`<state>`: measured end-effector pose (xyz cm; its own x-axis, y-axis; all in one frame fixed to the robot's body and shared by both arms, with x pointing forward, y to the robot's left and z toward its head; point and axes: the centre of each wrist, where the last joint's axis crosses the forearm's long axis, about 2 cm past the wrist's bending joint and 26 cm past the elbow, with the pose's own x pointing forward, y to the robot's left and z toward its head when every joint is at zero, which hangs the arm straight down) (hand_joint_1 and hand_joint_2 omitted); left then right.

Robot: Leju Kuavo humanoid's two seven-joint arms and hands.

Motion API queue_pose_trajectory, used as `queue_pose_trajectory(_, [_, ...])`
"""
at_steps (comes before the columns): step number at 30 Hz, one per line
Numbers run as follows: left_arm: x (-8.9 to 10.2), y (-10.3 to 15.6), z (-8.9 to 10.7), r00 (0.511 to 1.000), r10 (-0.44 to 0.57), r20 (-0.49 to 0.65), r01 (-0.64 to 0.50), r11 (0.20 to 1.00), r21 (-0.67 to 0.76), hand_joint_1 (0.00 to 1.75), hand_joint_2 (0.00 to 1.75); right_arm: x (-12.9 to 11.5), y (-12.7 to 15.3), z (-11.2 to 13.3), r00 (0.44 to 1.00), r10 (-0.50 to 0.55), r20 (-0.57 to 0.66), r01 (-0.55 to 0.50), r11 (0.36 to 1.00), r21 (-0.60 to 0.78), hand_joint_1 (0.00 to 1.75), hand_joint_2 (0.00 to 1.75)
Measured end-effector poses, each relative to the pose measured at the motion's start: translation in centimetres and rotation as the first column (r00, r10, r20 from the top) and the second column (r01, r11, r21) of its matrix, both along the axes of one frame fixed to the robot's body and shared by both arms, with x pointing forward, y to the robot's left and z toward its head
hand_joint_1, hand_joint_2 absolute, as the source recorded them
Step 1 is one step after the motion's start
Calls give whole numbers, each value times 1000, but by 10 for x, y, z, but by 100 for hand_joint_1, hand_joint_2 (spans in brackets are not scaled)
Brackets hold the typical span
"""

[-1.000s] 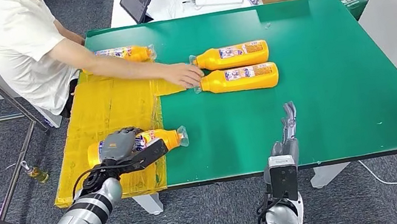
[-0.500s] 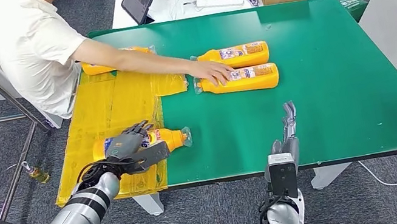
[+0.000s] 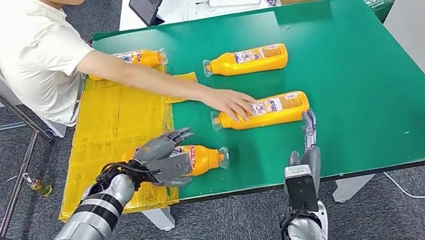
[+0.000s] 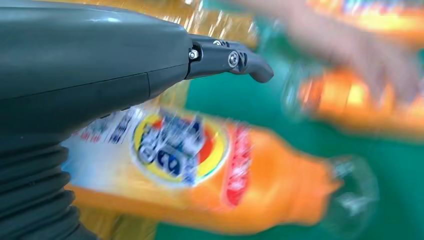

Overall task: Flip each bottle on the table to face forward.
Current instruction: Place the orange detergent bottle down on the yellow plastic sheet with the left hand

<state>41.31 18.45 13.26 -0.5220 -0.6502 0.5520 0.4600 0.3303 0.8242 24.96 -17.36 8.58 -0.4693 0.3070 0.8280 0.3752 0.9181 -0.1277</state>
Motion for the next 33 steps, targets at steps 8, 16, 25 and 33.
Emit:
queue_pose_trajectory(8, [-25,-33,9,901,297,317,-126,877,-464,0,175,-1,-1,-1,1000,4,9,-3,998,-55,0,0])
queue_pose_trajectory(16, [-64,-57,18,773,507,382,-118,706,-698,0,175,-5,-5,-4,1000,-26,5,27,993,-112,0,131])
queue_pose_trajectory(25, [-108,-69,15,826,547,136,-185,491,-852,0,175,-4,-39,-15,999,-12,52,41,805,-592,0,175])
queue_pose_trajectory(33, [-149,-71,7,820,569,66,-211,407,-889,0,175,-3,-114,-29,983,-184,-7,98,557,-825,0,175])
